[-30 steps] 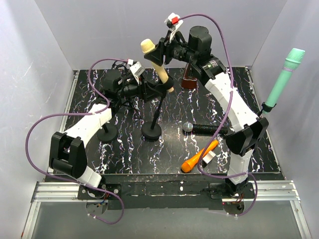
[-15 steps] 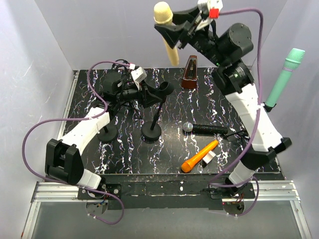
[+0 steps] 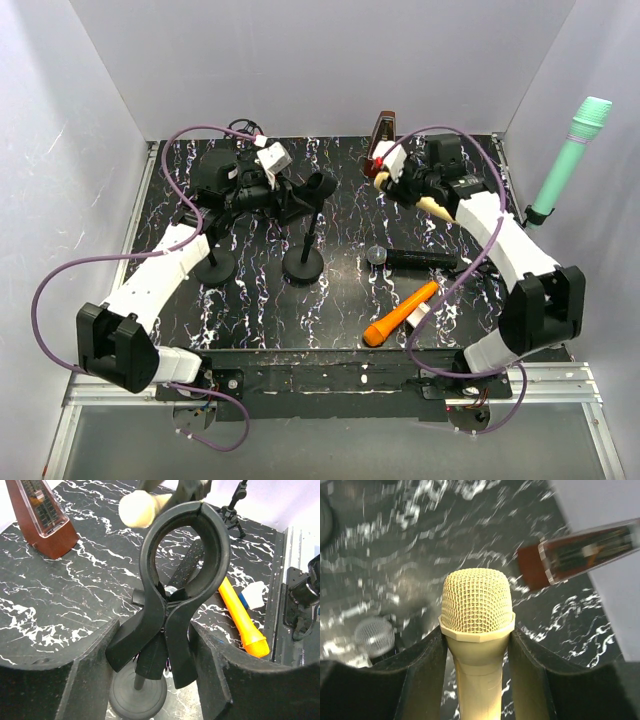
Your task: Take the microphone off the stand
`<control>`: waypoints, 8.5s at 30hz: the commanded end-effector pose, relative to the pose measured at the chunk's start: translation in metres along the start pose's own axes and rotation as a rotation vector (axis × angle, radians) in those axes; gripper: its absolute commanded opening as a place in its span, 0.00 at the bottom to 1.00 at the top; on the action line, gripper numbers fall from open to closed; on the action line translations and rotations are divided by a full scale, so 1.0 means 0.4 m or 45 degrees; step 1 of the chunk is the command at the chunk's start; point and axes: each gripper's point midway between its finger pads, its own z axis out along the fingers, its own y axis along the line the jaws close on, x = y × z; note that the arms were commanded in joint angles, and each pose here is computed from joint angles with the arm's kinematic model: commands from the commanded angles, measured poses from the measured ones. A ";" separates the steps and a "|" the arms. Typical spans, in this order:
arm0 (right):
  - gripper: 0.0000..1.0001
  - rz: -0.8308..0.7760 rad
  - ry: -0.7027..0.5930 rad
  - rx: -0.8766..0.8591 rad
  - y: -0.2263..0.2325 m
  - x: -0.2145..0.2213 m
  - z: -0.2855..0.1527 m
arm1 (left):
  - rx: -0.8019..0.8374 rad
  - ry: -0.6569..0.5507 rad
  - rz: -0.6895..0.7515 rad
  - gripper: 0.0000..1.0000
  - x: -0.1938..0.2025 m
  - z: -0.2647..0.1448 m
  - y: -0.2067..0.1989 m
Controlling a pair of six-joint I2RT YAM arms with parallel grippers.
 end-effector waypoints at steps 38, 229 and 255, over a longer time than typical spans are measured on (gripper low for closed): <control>0.50 -0.010 0.508 -0.424 0.139 0.437 0.149 | -1.247 -0.679 -0.198 0.98 -0.657 -0.254 0.399; 0.01 1.532 -0.334 -0.647 0.103 -0.229 0.165 | -0.181 0.114 -0.266 0.00 0.213 0.304 0.081; 0.01 1.576 -0.267 -0.493 0.125 -0.120 0.169 | 0.184 0.319 -0.582 0.80 0.233 0.204 0.003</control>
